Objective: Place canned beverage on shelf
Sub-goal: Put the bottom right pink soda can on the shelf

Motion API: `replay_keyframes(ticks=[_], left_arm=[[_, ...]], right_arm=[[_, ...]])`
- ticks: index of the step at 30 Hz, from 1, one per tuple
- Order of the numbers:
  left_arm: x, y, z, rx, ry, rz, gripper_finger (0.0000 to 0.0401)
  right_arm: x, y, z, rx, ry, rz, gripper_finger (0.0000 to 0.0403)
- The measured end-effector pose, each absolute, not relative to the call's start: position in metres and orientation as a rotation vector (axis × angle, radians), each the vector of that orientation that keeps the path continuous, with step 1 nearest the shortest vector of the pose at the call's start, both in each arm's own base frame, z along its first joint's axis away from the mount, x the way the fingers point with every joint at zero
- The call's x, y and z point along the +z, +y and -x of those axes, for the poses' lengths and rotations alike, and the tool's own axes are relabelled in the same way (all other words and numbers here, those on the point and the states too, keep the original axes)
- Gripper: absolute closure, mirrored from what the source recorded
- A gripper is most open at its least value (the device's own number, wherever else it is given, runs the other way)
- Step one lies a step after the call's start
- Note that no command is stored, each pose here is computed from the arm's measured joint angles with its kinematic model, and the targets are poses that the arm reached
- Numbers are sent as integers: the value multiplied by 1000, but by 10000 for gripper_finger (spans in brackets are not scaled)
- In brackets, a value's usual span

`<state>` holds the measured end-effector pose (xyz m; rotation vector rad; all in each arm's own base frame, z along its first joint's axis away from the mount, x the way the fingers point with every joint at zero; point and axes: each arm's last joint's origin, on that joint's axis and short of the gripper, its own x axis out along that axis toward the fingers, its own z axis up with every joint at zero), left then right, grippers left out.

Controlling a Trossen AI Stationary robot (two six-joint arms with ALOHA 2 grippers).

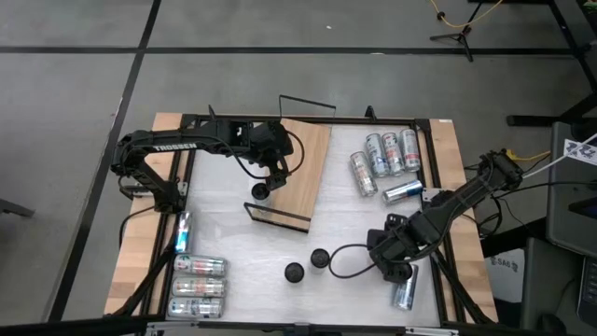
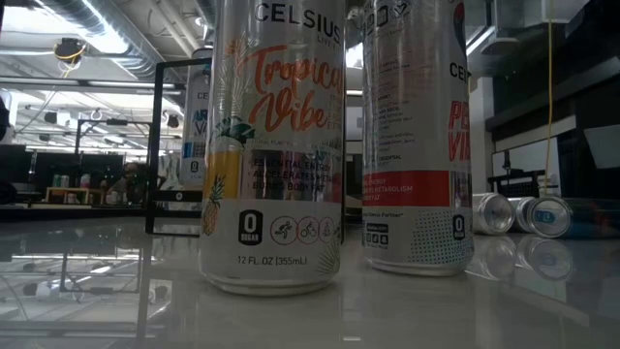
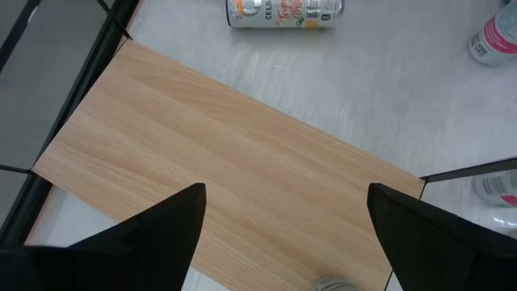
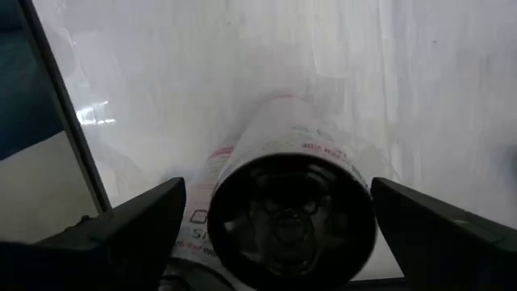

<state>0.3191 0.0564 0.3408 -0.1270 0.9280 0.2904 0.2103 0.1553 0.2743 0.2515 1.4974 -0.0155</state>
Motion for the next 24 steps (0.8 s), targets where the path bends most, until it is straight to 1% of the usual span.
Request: replay_keyframes(ticks=[4,16,19,24], left_arm=[[341,56,-319,291,928,128,65],[341,56,-319,291,928,127,65],[341,56,-319,291,928,128,65],[341,56,-319,291,928,128,65]], right_arm=[[274,154,-211,-59,1459,-214,15],[274,153,-210,-54,1473,-216,17],[274,153,-210,-54,1473,-216,32],[274,153,-210,-54,1473,-218,78]])
